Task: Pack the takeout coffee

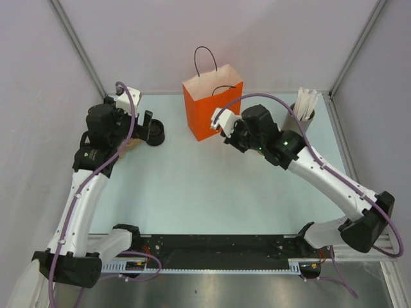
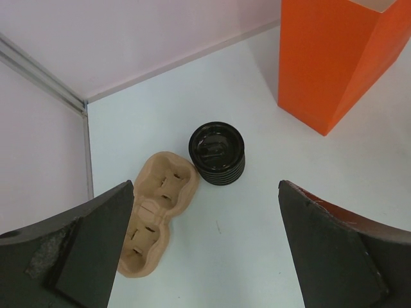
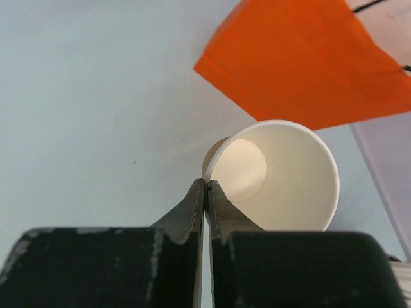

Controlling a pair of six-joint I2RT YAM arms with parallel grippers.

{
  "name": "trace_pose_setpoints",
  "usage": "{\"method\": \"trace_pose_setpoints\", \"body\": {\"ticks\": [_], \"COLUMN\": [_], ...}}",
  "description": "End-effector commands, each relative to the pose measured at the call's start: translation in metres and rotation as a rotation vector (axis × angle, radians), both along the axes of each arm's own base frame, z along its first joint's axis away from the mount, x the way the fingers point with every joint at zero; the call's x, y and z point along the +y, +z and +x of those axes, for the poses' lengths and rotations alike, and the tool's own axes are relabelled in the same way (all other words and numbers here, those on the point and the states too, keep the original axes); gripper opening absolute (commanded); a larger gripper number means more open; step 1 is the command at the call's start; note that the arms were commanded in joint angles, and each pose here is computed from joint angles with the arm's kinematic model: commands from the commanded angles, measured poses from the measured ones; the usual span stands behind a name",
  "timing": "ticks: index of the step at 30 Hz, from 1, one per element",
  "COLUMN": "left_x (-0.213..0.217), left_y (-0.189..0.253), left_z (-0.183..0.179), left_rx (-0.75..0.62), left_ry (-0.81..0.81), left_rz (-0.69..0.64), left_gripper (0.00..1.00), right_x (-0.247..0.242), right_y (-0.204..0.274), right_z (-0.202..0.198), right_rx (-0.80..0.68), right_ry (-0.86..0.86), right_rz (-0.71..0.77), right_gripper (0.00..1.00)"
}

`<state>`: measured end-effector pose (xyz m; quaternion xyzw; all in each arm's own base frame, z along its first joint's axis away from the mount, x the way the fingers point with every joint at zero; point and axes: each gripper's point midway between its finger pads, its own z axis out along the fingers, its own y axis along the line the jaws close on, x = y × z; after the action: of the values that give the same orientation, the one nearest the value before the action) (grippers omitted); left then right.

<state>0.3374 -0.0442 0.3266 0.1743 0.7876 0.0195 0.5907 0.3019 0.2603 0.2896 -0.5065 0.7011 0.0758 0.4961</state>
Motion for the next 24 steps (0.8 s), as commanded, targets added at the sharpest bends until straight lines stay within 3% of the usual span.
{"method": "trace_pose_setpoints", "body": {"ticks": [1,12,24], "left_x": [0.014,0.033,0.033], "left_y": [0.023,-0.002,-0.012], "left_z": [0.005,0.001,0.001], "left_rx": [-0.059,-0.032,-0.022], "left_ry": [0.043,0.101,0.111], "left_rz": [0.046,0.012,-0.029], "left_gripper": [0.99,0.99,0.99], "right_x": [0.033,0.090,0.103], "right_y": [-0.015,-0.076,-0.120], "right_z": [-0.011,-0.028,-0.045], "right_rx": [0.044,0.130,0.216], "right_ry": [0.091,0.183,0.229], "right_rz": [-0.009,-0.023,-0.052], "right_gripper": [0.00,0.00,0.00]}}
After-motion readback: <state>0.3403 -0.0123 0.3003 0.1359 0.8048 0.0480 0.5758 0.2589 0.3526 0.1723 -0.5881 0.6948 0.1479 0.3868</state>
